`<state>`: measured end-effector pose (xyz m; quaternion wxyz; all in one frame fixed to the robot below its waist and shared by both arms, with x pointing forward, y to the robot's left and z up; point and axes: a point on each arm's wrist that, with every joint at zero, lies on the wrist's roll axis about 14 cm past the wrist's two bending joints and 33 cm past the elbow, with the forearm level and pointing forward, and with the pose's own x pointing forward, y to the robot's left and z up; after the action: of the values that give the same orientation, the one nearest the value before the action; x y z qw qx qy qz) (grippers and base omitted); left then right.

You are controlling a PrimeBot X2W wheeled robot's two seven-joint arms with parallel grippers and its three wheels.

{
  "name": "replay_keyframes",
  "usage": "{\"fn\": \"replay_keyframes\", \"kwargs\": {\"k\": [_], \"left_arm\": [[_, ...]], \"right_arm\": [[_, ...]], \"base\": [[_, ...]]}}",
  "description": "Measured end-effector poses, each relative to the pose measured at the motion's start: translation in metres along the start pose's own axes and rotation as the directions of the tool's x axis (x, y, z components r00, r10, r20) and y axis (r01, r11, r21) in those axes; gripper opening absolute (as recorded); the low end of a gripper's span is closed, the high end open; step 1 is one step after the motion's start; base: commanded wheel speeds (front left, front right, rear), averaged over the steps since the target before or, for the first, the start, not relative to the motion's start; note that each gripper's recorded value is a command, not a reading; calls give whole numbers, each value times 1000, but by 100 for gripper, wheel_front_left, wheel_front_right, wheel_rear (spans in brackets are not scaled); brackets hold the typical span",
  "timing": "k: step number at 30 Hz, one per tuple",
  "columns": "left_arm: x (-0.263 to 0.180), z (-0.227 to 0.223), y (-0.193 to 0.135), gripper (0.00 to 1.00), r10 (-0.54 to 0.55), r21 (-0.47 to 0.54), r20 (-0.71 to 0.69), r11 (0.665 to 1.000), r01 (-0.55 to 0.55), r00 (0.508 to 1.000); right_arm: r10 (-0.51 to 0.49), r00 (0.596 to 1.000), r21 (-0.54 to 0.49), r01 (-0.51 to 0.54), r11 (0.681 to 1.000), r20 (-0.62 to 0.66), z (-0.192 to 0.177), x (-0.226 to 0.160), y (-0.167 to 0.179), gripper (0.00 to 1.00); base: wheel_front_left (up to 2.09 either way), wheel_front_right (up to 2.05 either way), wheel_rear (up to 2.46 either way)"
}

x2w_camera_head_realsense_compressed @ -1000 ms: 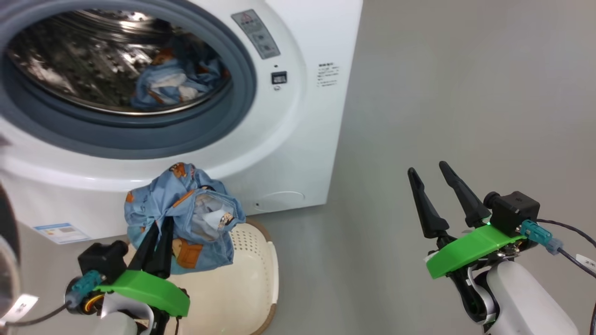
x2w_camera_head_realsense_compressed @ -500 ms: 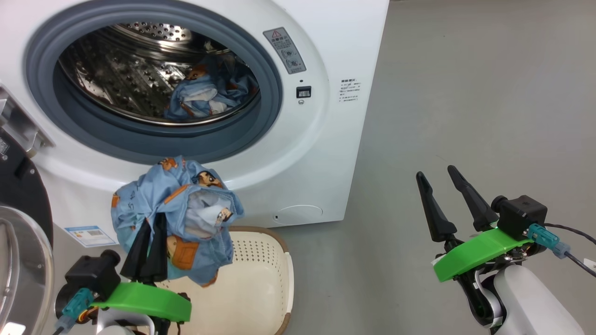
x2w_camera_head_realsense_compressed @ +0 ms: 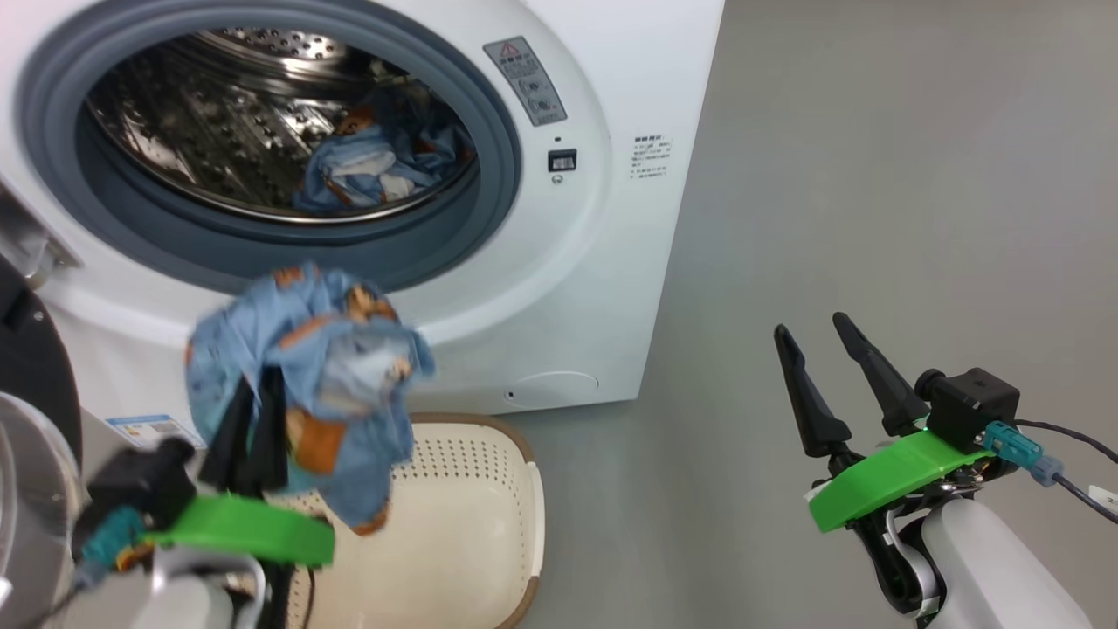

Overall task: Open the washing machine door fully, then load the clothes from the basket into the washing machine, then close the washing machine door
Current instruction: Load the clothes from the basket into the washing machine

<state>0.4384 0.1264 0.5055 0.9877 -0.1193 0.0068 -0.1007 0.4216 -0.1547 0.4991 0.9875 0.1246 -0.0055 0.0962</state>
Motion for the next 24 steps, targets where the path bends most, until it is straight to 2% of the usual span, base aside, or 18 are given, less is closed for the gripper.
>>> {"fn": "replay_keyframes", "kwargs": {"k": [14,24], "left_arm": [[90,48,-6,0,-80,65,123,995,73,989],[157,-3,17,0,-42,67,-17,997,43,999]], "right_arm": [[-48,996,12,49,999,-72,-29,3,-19,100],[-106,989,24,109,994,-103,-47,15,-39,100]], "base": [[0,0,0],[0,0,0]]}}
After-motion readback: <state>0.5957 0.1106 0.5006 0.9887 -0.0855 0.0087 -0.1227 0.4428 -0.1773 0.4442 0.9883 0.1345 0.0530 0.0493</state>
